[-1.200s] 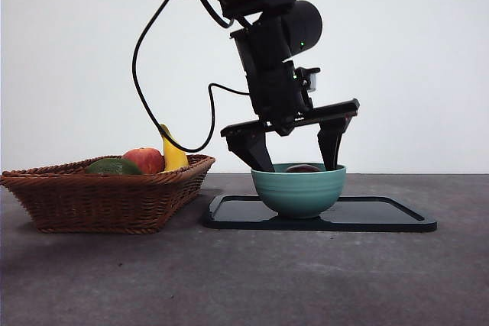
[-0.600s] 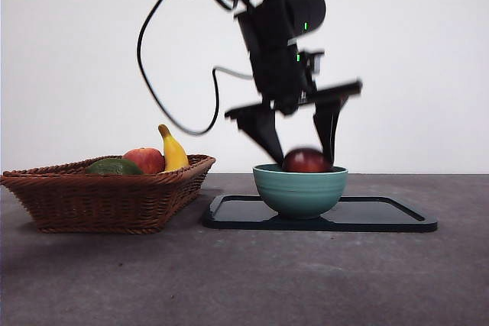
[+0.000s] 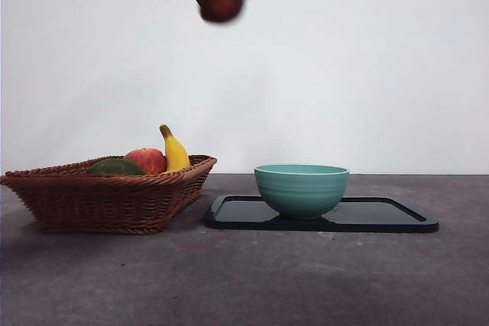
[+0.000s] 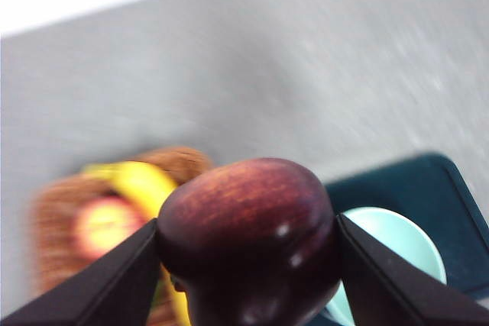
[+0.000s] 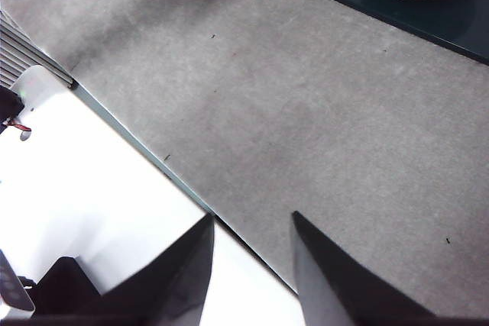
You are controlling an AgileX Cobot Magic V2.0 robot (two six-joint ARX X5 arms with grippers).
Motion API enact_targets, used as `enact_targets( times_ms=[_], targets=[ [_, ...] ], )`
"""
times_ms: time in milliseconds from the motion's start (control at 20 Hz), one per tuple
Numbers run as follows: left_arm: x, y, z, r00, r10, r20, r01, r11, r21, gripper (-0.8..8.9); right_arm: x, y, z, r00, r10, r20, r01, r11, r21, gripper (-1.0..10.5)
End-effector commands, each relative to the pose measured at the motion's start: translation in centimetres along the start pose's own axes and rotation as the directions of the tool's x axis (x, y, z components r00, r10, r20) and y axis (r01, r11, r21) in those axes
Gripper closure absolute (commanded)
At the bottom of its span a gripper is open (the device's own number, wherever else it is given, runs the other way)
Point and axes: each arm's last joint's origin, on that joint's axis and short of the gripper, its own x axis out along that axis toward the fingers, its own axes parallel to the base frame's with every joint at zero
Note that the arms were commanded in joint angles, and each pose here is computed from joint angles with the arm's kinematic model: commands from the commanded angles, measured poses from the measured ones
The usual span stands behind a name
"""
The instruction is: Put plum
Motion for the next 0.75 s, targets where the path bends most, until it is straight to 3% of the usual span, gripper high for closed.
enact_targets(
  times_ms=[50, 300, 750],
  targets=[
    [-2.4, 1.7, 0.2, 0.999, 0.04, 0.025, -0.04, 0.999, -0.012, 5.79, -0.1, 0.1, 0.2, 1.0, 0.002, 0.009, -0.002, 1.0, -0.025, 7.9],
    [-6.3, 4.8, -0.3, 0.995, 0.096, 0.021, -0.095, 0.994, -0.049, 6.04, -0.1, 0.1, 0.2, 1.0, 0.002, 0.009, -0.002, 0.999, -0.033, 7.9],
    [-9.8, 5.8, -1.2, 0.993, 0.111, 0.048, -0.107, 0.992, -0.066, 6.04, -0.1, 0.1, 0.2, 1.0, 0.003, 0.01, -0.002, 0.998, -0.055, 7.9]
  ],
)
